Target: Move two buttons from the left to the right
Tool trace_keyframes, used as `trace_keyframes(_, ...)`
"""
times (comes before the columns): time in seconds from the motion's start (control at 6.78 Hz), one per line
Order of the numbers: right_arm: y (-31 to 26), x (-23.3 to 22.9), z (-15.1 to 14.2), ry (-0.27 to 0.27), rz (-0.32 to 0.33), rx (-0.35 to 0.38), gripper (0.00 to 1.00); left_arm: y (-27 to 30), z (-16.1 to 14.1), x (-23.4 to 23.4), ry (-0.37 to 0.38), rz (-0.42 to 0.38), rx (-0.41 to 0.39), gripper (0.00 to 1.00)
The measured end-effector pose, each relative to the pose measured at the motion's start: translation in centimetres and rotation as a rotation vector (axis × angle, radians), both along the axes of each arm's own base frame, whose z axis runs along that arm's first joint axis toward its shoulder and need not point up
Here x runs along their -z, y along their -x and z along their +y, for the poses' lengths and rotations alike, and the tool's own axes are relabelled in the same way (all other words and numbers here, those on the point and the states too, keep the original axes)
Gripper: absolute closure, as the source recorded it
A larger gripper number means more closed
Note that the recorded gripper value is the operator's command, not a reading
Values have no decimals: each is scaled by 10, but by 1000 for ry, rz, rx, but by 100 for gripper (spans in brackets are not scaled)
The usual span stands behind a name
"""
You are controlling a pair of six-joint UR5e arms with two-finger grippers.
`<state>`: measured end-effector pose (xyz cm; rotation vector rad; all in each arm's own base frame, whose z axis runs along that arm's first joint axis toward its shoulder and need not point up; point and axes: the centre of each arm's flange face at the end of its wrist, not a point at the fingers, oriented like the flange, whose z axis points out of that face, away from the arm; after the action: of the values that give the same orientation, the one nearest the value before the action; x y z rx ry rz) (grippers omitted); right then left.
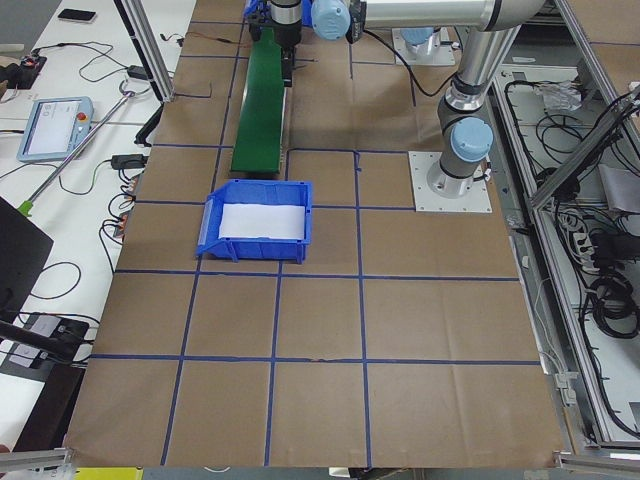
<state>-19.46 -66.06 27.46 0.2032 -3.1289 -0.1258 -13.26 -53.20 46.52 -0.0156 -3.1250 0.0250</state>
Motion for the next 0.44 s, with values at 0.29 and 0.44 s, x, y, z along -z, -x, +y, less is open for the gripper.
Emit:
trace_keyframes(0.29,-21,-89,23,79,32,7,0,0,0,0,0,1,0,0)
trace_keyframes(0.44,-45,-131,35,127,32,-10,0,0,0,0,0,1,0,0)
